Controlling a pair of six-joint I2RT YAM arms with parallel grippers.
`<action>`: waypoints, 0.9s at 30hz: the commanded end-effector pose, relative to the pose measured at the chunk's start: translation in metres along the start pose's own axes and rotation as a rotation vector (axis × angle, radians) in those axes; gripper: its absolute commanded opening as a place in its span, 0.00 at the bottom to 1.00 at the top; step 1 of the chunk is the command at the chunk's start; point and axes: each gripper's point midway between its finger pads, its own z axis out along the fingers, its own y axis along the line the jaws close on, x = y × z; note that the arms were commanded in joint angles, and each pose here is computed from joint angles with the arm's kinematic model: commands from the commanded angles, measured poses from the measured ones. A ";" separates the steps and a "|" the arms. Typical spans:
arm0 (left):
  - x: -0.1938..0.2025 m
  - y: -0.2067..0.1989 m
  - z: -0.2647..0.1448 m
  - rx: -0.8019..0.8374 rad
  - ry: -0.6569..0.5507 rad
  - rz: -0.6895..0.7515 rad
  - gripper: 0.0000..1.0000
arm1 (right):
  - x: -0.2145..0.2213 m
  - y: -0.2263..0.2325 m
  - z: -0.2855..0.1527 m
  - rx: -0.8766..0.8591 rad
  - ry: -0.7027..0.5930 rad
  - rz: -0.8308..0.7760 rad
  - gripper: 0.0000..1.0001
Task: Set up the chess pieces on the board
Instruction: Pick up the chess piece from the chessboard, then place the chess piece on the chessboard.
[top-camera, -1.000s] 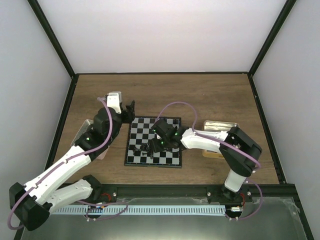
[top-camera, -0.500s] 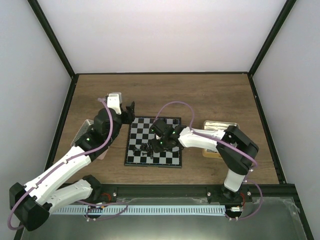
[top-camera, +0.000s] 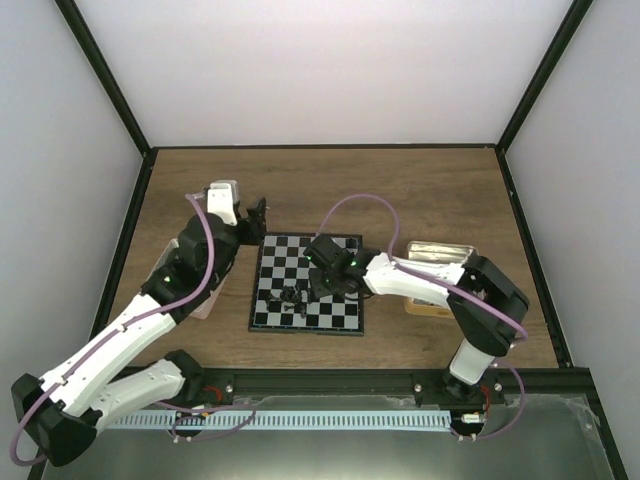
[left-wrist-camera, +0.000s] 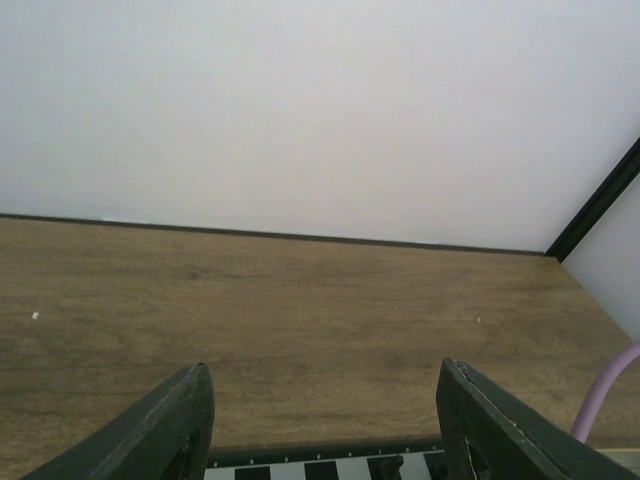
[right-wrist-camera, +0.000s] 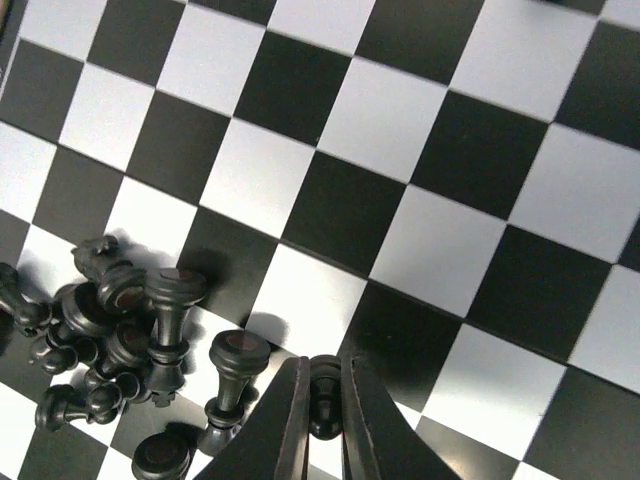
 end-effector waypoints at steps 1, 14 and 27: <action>-0.034 -0.005 -0.016 0.018 -0.061 0.003 0.63 | -0.027 -0.005 -0.016 0.038 -0.094 0.033 0.05; -0.049 0.006 -0.025 -0.041 -0.117 0.069 0.66 | -0.044 -0.026 0.013 0.100 -0.051 0.064 0.28; -0.043 0.006 -0.019 -0.047 -0.105 0.081 0.67 | -0.039 -0.027 0.022 0.104 -0.011 0.036 0.28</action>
